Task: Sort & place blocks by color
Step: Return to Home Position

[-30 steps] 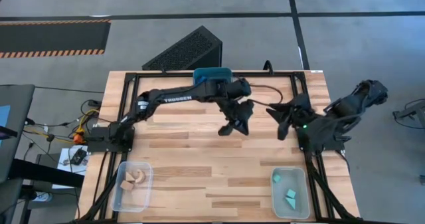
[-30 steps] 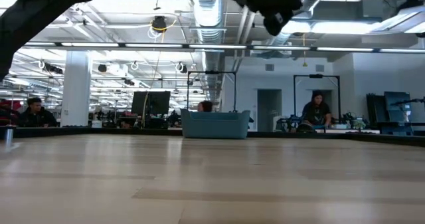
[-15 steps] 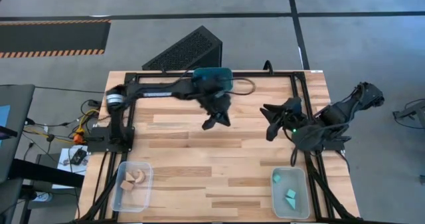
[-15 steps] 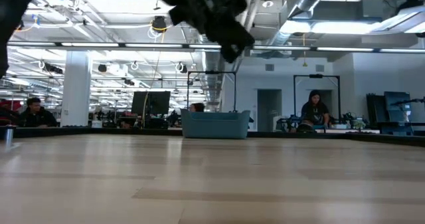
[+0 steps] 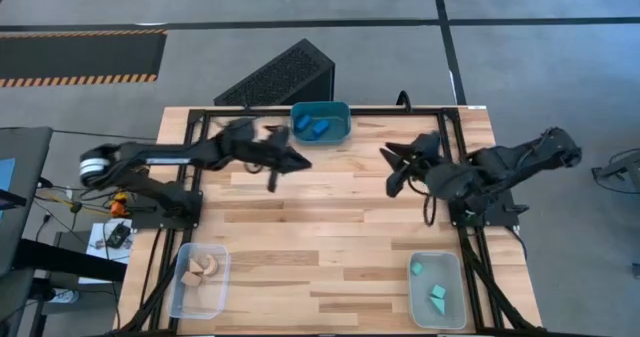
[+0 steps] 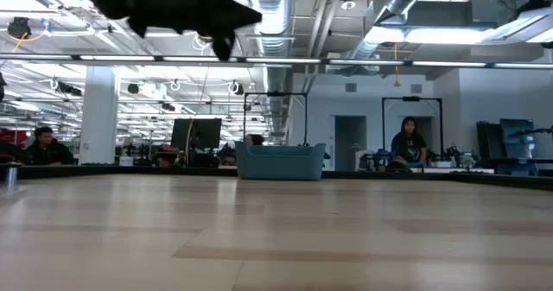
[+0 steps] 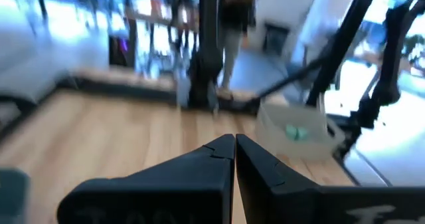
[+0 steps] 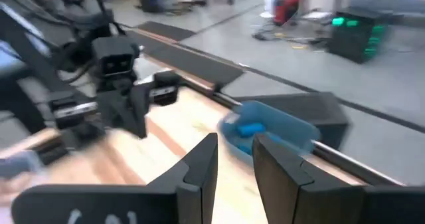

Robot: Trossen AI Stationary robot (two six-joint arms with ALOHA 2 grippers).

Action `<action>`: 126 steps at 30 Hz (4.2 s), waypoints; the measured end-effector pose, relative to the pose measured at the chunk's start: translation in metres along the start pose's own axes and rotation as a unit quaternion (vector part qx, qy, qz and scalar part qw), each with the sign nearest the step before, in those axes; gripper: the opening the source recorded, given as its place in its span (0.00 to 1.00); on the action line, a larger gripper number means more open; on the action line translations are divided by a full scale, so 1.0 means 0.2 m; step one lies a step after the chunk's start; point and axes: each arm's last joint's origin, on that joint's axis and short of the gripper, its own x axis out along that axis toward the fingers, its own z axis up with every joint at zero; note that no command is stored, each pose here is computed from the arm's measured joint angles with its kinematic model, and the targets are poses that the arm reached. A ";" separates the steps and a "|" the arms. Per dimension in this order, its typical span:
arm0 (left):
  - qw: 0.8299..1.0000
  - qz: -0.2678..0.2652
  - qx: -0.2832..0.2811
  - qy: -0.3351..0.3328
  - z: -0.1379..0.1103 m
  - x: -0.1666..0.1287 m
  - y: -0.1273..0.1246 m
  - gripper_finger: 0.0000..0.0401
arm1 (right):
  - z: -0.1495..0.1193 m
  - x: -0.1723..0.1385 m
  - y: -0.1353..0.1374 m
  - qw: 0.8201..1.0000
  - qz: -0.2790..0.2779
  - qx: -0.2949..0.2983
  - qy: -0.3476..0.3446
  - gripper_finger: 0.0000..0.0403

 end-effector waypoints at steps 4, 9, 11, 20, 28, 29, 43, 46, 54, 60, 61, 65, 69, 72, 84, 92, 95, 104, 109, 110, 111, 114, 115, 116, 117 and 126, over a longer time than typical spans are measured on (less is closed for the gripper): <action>0.996 0.018 0.022 -0.079 0.00 -0.18 -0.03 0.00 | 0.02 0.07 0.06 0.994 0.101 -0.019 -0.037 0.29; 0.990 0.060 0.006 -0.125 -0.05 -0.30 -0.05 0.00 | 0.01 0.13 0.06 0.989 0.127 -0.017 -0.068 0.27; 0.990 0.070 -0.001 -0.125 -0.07 -0.32 -0.05 0.00 | -0.01 0.15 0.04 0.993 0.098 -0.018 -0.058 0.26; 0.990 0.029 0.021 -0.139 -0.17 -0.40 -0.11 0.00 | -0.12 0.17 0.00 0.997 0.064 0.016 0.034 0.19; 0.982 0.052 0.042 -0.178 -0.33 -0.51 -0.14 0.00 | -0.29 0.12 0.11 0.985 0.158 -0.059 -0.042 0.02; 0.982 0.057 0.048 -0.172 -0.35 -0.51 -0.14 0.00 | -0.33 0.12 0.12 0.981 0.174 -0.063 -0.051 0.03; 0.971 0.080 0.035 -0.223 -0.49 -0.64 -0.19 0.00 | -0.59 0.31 -0.17 0.920 0.362 -0.090 -0.120 0.02; 0.975 0.059 0.032 -0.211 -0.50 -0.64 -0.19 0.00 | -0.59 0.32 -0.28 0.913 0.374 -0.097 -0.131 0.01; 0.965 0.074 0.062 -0.244 -0.47 -0.68 -0.21 0.00 | -0.68 0.23 -0.54 0.904 0.393 -0.058 -0.161 0.01; 0.975 0.068 0.050 -0.205 -0.51 -0.68 -0.21 0.00 | -0.79 0.17 -0.64 0.893 0.410 -0.067 -0.173 0.01; 0.974 0.063 0.053 -0.209 -0.51 -0.69 -0.21 0.00 | -0.81 0.16 -0.65 0.893 0.409 -0.068 -0.178 0.01; 0.974 0.052 0.056 -0.212 -0.50 -0.70 -0.23 0.00 | -0.88 0.14 -0.71 0.894 0.404 -0.051 -0.184 0.01; 0.981 0.061 0.044 -0.179 -0.54 -0.69 -0.23 0.00 | -0.89 0.12 -0.73 0.893 0.409 -0.054 -0.178 0.01; 0.982 0.074 0.054 -0.163 -0.56 -0.70 -0.23 0.00 | -0.89 0.11 -0.75 0.890 0.414 -0.060 -0.182 0.01; 0.979 0.076 0.093 -0.167 -0.58 -0.76 -0.26 0.00 | -0.87 0.01 -0.84 0.862 0.458 -0.052 -0.211 0.02; 0.987 0.039 0.102 -0.119 -0.63 -0.76 -0.27 0.00 | -0.88 0.04 -0.87 0.879 0.435 -0.047 -0.188 0.02; 0.985 0.055 0.121 -0.112 -0.64 -0.75 -0.26 0.00 | -0.86 0.04 -0.88 0.880 0.426 -0.049 -0.203 0.02; 0.990 0.023 0.100 -0.098 -0.65 -0.74 -0.27 0.00 | -0.91 0.06 -0.88 0.890 0.417 -0.080 -0.165 0.02; 0.995 0.012 0.065 -0.073 -0.67 -0.72 -0.27 0.00 | -0.90 0.06 -0.88 0.883 0.414 -0.104 -0.194 0.03; 0.996 0.010 0.061 -0.068 -0.67 -0.71 -0.27 0.00 | -0.89 0.05 -0.88 0.882 0.414 -0.106 -0.200 0.03; 0.996 0.010 0.057 -0.064 -0.67 -0.71 -0.27 0.00 | -0.89 0.05 -0.87 0.880 0.415 -0.107 -0.203 0.03; 0.996 0.013 0.060 -0.063 -0.68 -0.70 -0.29 0.00 | -0.89 0.05 -0.87 0.871 0.433 -0.112 -0.203 0.03; 0.996 0.017 0.063 -0.064 -0.68 -0.69 -0.30 0.00 | -0.89 0.04 -0.87 0.867 0.442 -0.115 -0.200 0.03; 0.995 0.023 0.066 -0.066 -0.68 -0.69 -0.30 0.00 | -0.89 0.04 -0.87 0.862 0.451 -0.117 -0.199 0.03; 0.995 0.030 0.067 -0.068 -0.68 -0.69 -0.31 0.00 | -0.89 0.04 -0.86 0.860 0.456 -0.117 -0.198 0.03; 0.993 0.096 0.030 -0.059 -0.70 -0.68 -0.31 0.00 | -0.93 0.08 -0.88 0.905 0.382 -0.092 -0.161 0.04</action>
